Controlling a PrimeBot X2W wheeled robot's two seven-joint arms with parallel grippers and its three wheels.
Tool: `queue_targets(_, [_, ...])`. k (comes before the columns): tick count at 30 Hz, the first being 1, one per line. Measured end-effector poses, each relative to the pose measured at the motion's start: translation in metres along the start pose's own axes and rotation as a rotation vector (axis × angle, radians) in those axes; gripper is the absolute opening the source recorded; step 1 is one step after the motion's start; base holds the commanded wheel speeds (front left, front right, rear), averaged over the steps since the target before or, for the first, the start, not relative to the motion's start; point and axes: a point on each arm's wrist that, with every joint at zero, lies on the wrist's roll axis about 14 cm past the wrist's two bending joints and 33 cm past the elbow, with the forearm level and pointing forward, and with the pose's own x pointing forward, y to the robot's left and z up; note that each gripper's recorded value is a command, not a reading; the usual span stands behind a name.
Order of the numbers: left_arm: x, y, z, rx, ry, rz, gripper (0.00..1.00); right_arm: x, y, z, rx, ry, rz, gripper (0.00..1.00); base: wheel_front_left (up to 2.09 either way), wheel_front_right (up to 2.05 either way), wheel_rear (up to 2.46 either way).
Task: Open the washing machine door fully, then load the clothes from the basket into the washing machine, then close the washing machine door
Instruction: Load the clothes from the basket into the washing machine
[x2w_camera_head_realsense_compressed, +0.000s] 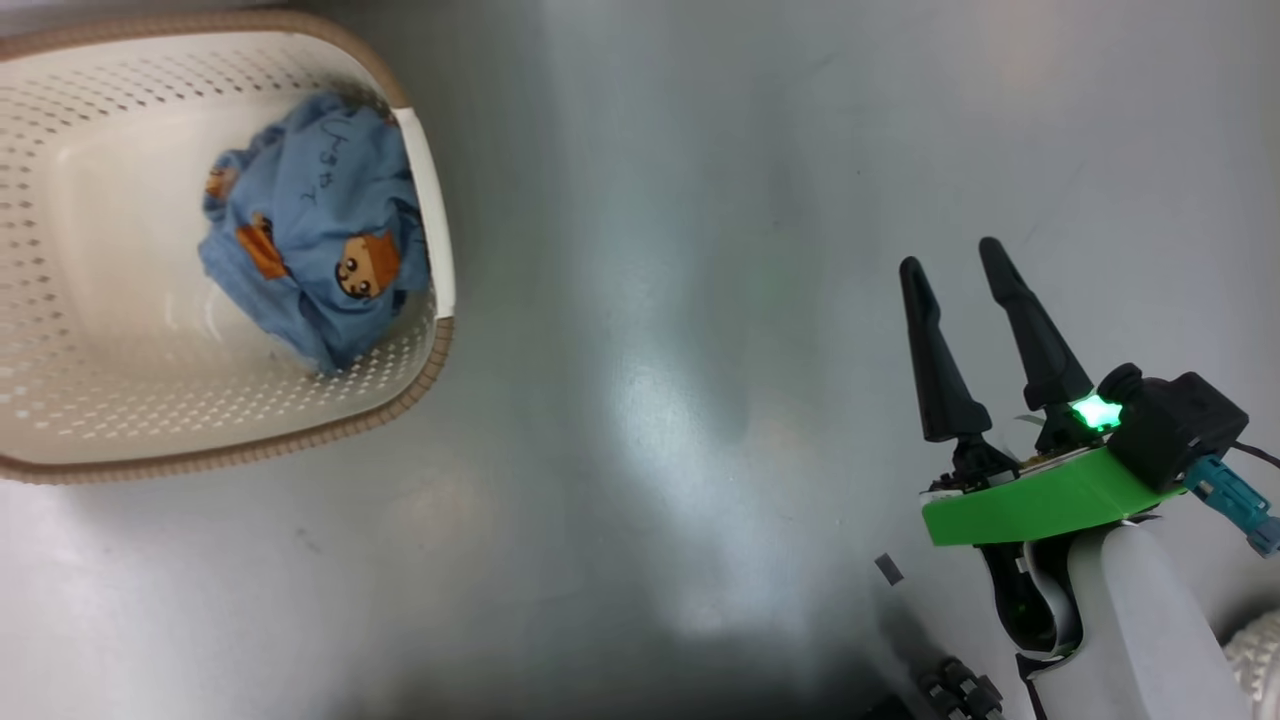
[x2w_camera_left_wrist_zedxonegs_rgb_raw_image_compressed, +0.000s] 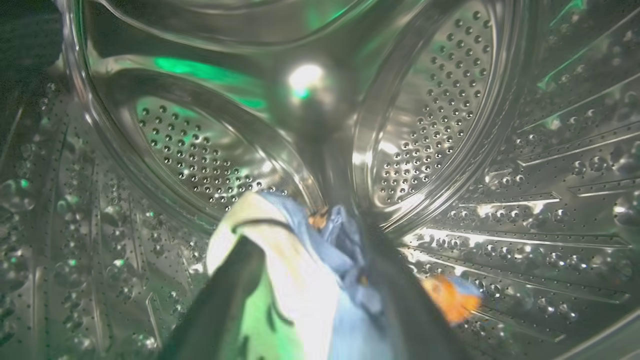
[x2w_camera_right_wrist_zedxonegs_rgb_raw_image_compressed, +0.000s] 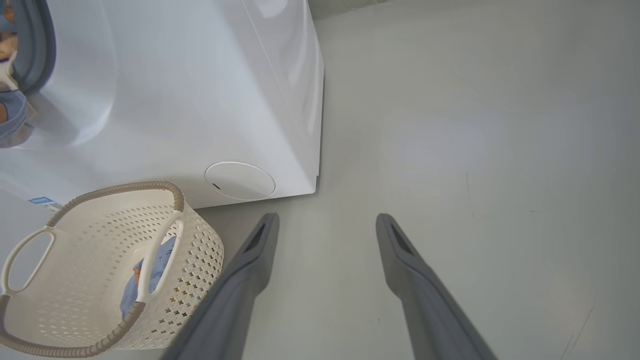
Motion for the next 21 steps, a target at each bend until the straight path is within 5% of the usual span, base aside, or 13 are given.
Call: queue_targets(21, [-0.068,-0.007,-0.012,-0.099,0.122,0.028,1.00,0.002,0.033,0.040,0.008,-0.095,0.084,1.00,0.00,0.00,0.00])
